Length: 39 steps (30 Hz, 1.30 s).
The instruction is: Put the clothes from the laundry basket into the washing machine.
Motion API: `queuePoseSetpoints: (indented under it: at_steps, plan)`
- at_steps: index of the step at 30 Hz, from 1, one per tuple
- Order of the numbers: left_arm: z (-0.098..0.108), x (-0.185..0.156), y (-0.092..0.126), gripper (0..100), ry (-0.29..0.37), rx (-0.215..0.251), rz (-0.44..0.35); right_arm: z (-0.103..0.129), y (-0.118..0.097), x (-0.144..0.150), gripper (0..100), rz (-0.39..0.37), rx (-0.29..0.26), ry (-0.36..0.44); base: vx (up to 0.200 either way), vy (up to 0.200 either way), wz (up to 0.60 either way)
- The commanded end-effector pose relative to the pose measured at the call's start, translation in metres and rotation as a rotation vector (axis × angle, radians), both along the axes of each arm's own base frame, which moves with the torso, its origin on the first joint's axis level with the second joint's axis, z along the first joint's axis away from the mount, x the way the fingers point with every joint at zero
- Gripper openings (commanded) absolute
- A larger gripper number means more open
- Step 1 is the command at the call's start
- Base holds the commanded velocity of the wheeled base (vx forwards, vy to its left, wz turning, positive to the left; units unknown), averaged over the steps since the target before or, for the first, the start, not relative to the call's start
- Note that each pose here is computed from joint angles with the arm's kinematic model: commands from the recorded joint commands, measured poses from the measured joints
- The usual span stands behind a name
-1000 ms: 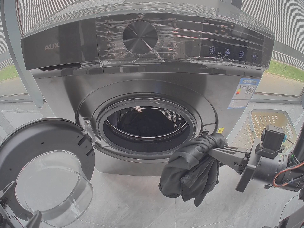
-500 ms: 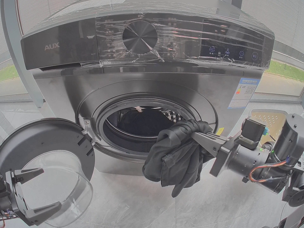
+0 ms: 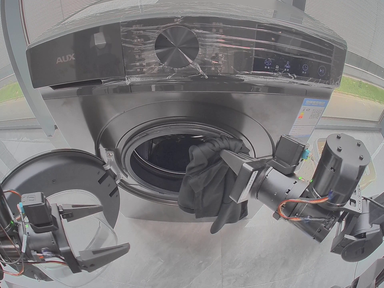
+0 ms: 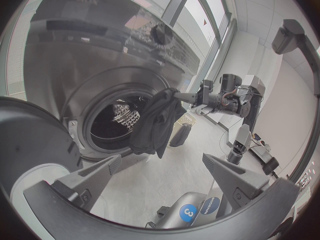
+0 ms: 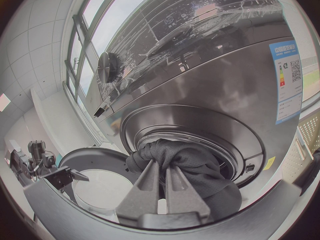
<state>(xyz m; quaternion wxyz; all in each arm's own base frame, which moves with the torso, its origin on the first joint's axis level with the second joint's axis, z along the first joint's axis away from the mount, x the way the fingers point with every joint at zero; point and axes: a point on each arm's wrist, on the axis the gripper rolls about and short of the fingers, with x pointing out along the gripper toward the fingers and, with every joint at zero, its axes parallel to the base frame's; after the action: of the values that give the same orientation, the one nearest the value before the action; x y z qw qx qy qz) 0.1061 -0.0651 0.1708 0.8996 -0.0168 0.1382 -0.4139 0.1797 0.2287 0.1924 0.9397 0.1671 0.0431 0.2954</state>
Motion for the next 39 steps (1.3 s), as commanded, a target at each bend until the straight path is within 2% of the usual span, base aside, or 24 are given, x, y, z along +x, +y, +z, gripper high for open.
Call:
queuePoseSetpoints:
  at_steps: [1,6,11,15,23,28,33,35,39]
  plan:
    - [-0.021,0.024,-0.024,100,0.115,0.062,-0.034,0.001,0.012,0.001,0,0.008,0.021,0.008,0.000,0.000,0.00]
    - [-0.033,0.037,-0.033,100,0.173,0.086,-0.034,0.004,0.011,-0.002,0,0.014,0.041,0.005,0.000,0.000,0.00]
    - [-0.045,0.047,-0.040,100,0.280,0.084,-0.028,0.003,0.010,-0.003,0,0.016,0.041,0.007,0.000,0.000,0.00]
    - [-0.054,0.054,-0.048,100,0.333,0.092,-0.033,0.003,0.011,-0.004,0,0.021,0.044,0.005,0.000,0.000,0.00]
    - [-0.073,0.082,-0.069,100,0.377,0.044,0.000,0.005,0.010,-0.010,0,0.039,0.047,0.001,0.000,0.000,0.00]
    - [-0.088,0.101,-0.081,100,0.391,0.055,0.063,0.006,0.009,-0.013,0,0.048,0.050,-0.001,0.000,0.000,0.00]
    - [-0.092,0.116,-0.091,100,0.390,-0.007,0.128,0.007,0.008,-0.016,0,0.056,0.052,-0.003,0.000,0.000,0.00]
    - [-0.093,0.117,-0.092,100,0.383,-0.015,0.134,0.006,0.007,-0.016,0,0.056,0.049,0.000,0.000,0.000,0.00]
    - [-0.098,0.118,-0.090,100,0.381,0.003,0.161,0.006,0.007,-0.017,0,0.057,0.049,0.000,0.000,0.000,0.00]
